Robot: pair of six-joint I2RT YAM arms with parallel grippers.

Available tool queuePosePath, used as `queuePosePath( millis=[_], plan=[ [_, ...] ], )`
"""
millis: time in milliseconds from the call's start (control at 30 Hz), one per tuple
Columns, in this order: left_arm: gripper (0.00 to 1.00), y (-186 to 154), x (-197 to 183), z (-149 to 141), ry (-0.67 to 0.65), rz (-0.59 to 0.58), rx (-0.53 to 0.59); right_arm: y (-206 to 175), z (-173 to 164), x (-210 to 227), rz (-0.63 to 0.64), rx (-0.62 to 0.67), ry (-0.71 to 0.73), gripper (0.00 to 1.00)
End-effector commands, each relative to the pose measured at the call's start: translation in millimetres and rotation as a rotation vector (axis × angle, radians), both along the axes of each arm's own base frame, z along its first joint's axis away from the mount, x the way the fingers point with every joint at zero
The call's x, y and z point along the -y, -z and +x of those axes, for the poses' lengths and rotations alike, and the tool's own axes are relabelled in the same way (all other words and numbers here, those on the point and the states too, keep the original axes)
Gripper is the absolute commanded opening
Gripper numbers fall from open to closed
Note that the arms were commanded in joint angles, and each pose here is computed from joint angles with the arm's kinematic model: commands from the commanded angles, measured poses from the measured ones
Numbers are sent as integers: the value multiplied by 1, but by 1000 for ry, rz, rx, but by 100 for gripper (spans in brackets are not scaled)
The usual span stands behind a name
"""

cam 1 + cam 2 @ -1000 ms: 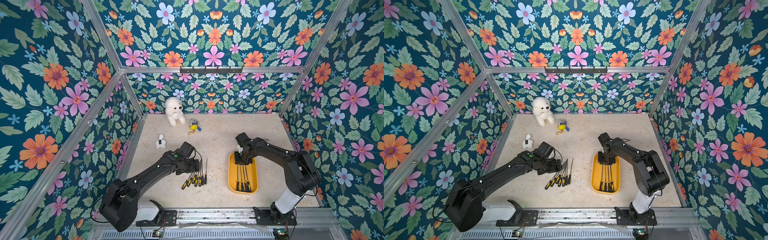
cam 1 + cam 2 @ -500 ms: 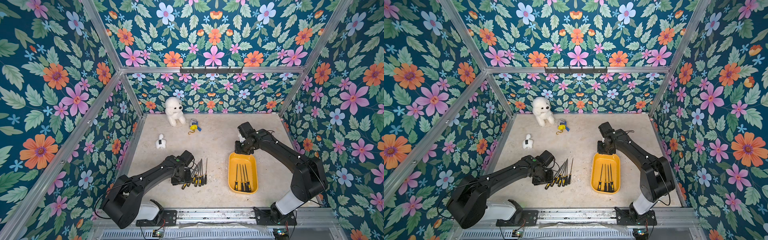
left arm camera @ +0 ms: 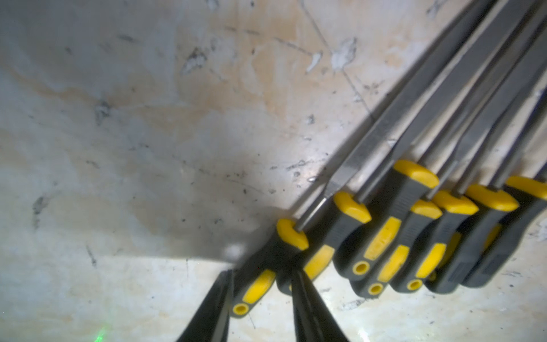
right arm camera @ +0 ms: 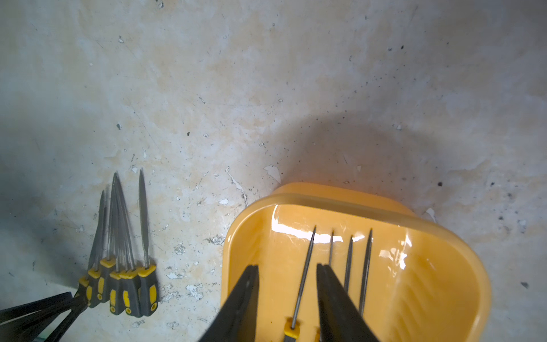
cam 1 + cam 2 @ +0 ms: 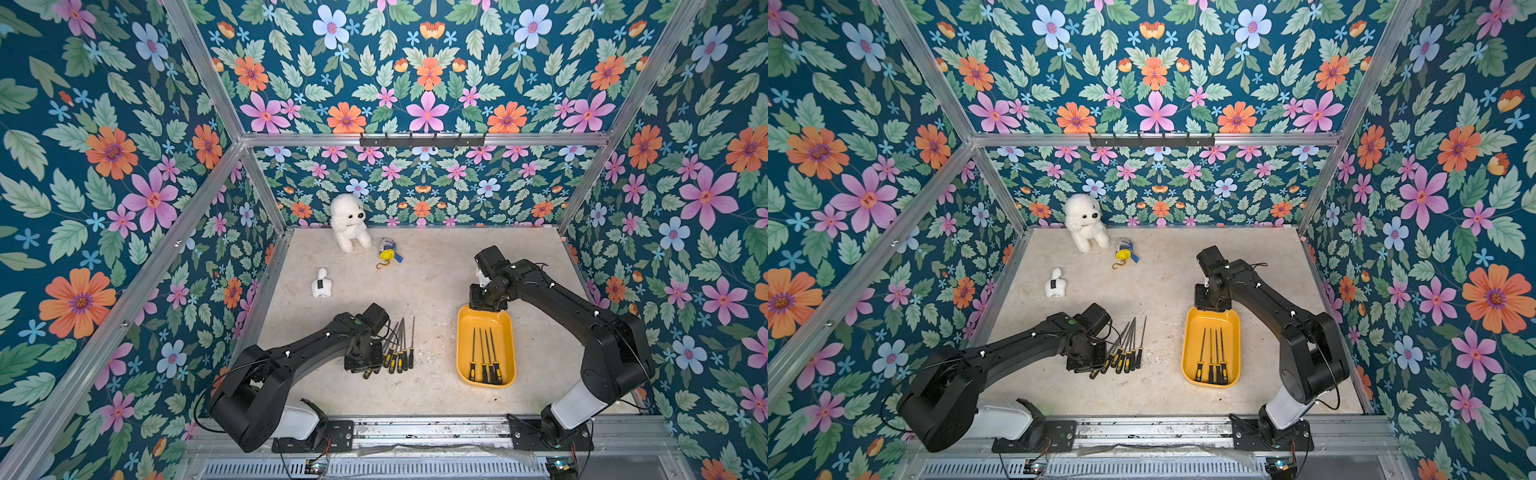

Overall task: Put the file tool into the storage box
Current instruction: Pick up the file tool from the center of the board.

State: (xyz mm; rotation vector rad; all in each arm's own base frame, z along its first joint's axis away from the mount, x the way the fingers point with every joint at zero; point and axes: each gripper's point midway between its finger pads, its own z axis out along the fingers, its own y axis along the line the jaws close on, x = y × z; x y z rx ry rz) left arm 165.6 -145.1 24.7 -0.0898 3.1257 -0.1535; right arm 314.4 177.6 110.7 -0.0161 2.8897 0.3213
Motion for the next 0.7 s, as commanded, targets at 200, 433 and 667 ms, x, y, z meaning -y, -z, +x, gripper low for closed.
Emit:
queuePosePath(
  millis=[200, 433, 667],
  plan=[
    [49, -6, -17, 4, -41, 49, 52, -1, -1, -3, 12, -12, -3, 38],
    [52, -14, -8, 4, -48, -23, 76, 3, -4, -8, 15, -23, -17, 38],
    [46, -3, -10, -4, -25, -14, 37, 6, -5, -10, 15, -26, -20, 38]
  ],
)
